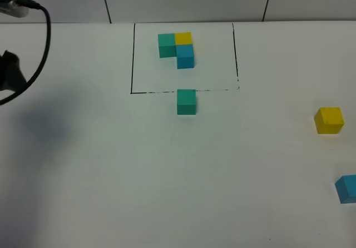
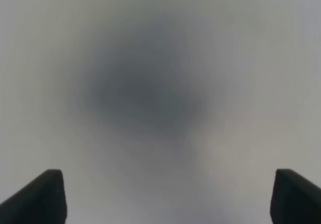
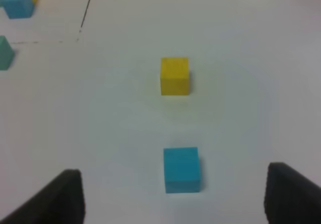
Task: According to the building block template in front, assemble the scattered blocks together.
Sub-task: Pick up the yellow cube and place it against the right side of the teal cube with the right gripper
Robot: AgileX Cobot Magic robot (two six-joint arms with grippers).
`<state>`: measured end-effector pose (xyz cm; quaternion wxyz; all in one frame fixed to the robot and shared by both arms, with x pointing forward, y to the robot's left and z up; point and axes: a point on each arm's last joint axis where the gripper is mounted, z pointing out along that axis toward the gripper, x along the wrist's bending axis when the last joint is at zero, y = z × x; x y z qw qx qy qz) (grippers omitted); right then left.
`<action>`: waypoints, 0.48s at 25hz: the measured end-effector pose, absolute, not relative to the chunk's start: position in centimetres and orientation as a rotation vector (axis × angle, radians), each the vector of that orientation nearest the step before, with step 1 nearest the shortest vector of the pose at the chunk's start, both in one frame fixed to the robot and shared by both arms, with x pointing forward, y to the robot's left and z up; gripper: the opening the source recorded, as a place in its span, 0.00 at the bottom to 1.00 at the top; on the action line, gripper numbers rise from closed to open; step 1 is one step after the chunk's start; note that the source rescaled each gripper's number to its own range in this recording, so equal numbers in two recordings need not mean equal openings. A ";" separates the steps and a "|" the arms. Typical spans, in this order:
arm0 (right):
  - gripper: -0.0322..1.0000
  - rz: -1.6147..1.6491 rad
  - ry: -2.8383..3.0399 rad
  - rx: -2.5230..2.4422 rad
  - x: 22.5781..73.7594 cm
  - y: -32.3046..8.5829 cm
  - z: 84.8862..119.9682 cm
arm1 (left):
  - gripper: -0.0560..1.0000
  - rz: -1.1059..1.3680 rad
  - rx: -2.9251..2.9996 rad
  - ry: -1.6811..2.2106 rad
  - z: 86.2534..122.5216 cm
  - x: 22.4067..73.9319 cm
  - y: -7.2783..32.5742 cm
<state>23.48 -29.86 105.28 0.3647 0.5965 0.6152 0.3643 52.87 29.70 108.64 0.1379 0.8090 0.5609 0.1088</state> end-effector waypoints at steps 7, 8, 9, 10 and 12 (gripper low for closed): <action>0.53 0.937 1.582 1.534 23.5 -29.9 105.3 | 1.00 0.590 2.189 1.710 111.8 42.5 30.5; 0.53 0.937 1.582 1.534 23.5 -29.9 105.3 | 0.99 0.627 2.159 1.712 112.0 41.0 30.6; 0.53 0.937 1.582 1.534 23.5 -29.9 105.3 | 0.99 0.659 2.124 1.707 112.2 39.6 30.6; 0.53 0.937 1.582 1.534 23.5 -29.9 105.3 | 0.99 0.677 2.104 1.701 112.1 38.5 30.5; 0.53 0.937 1.582 1.534 23.5 -29.9 105.3 | 0.98 0.729 2.053 1.667 112.2 36.0 30.3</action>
